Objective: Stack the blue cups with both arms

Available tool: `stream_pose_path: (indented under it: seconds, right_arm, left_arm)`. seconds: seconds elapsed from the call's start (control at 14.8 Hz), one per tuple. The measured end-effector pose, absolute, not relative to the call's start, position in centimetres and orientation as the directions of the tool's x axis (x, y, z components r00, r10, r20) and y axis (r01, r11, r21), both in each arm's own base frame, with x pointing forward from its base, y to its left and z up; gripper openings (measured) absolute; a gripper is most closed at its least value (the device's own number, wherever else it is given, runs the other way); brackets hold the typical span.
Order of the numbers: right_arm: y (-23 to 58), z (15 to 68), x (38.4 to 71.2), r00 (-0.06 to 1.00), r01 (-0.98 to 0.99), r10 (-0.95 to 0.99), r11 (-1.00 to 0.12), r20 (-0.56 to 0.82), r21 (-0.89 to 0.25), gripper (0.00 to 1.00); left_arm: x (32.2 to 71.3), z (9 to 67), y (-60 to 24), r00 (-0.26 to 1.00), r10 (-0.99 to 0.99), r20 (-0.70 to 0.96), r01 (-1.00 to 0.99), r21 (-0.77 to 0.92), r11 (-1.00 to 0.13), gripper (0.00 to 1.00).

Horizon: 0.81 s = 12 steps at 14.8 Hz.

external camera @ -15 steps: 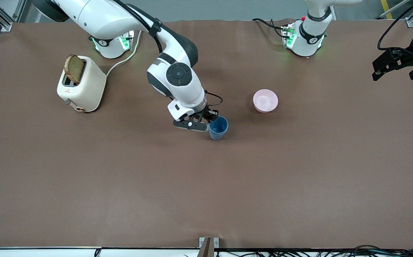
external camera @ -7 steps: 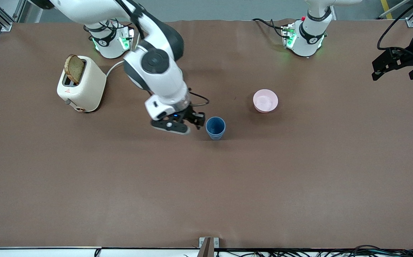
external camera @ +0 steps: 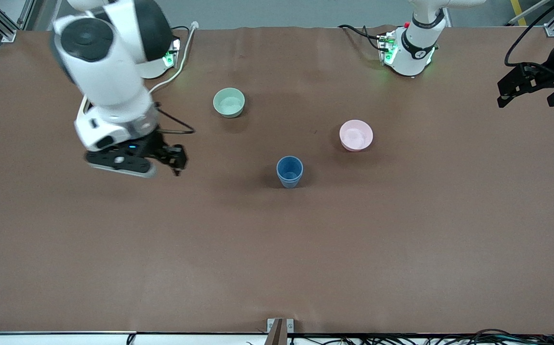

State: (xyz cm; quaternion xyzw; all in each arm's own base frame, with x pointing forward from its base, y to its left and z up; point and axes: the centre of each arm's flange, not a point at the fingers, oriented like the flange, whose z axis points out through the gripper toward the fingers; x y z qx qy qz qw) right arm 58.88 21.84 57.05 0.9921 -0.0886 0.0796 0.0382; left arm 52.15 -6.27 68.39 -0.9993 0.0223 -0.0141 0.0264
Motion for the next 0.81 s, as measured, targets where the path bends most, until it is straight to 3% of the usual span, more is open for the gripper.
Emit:
stream_pose_path:
  seconds: [0.41, 0.81]
  right_arm:
    - [3.7, 62.3, 58.5, 0.983, -0.161, -0.155, -0.985, 0.096, 0.058, 1.0]
    - [-4.5, 64.6, 55.1, 0.993, -0.115, -0.115, -0.993, 0.007, 0.035, 1.0]
  left_arm:
    - [51.9, 68.3, -7.5, 0.998, -0.065, 0.018, -0.065, -0.026, -0.998, 1.0]
    - [51.7, 68.2, -7.5, 0.998, -0.065, 0.001, -0.065, -0.006, -0.998, 1.0]
